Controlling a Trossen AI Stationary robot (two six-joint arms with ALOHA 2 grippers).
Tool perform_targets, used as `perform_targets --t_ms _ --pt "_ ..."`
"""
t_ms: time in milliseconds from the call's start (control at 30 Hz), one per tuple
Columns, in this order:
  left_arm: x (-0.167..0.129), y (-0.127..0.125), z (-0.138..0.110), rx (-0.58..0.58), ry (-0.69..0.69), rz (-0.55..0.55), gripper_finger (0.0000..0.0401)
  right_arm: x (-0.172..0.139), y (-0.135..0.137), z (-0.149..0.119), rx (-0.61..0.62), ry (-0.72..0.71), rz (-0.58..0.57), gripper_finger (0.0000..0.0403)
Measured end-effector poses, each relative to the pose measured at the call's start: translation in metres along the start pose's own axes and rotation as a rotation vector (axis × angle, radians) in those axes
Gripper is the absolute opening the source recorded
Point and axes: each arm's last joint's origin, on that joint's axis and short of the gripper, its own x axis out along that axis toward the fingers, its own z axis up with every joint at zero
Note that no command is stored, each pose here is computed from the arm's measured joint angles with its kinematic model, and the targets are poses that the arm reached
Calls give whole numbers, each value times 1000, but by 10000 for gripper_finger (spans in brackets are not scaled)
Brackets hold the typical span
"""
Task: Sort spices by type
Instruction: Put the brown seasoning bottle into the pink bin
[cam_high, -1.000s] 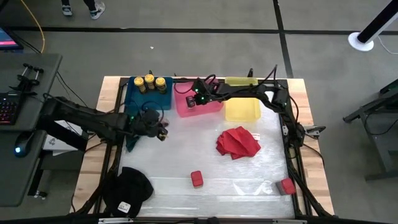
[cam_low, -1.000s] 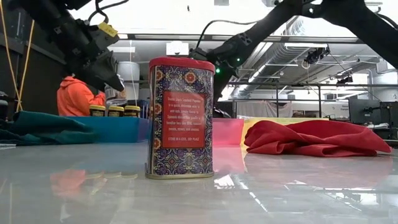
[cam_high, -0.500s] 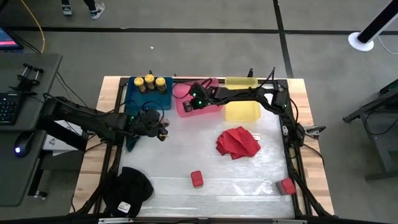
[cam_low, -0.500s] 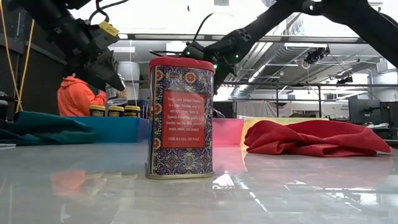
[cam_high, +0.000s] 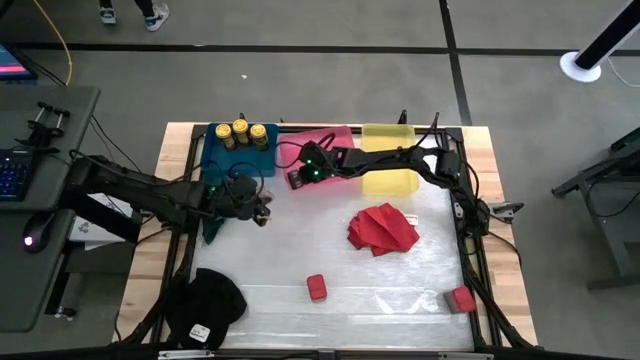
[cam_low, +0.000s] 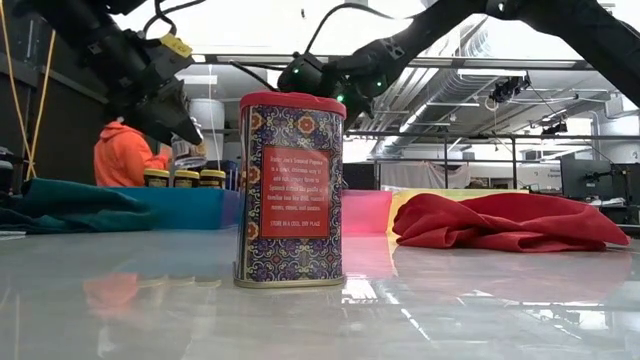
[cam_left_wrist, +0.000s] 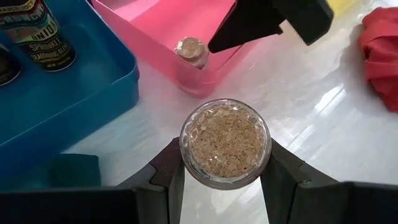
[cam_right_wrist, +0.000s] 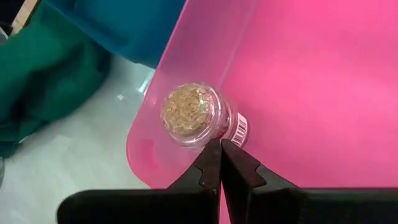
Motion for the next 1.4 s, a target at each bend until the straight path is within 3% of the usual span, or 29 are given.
perform_targets --t_ms 200,300,433,533,700,867,1067,1400 --pt "-2 -7 10 18 -56 -66 125 -37 -1 30 -10 -65 40 0" --pt "-6 -12 28 128 -87 -118 125 -72 -5 52 -35 -119 26 0" --pt "-3 -9 60 273 -130 -92 125 -123 -14 74 -63 -183 -19 0" --pt "15 -5 88 319 -119 -98 125 -159 -19 83 -77 -212 -42 0" --pt "70 -1 125 357 -4 -137 125 -197 -23 83 -88 -220 -109 0" --pt "125 -6 145 320 157 -162 125 -208 -22 70 -103 -179 -202 0" --pt "174 -17 142 325 290 -142 125 -208 -16 57 -115 -140 -257 0" --pt "201 -11 123 352 395 -28 144 -208 -11 51 -115 -130 -260 0"
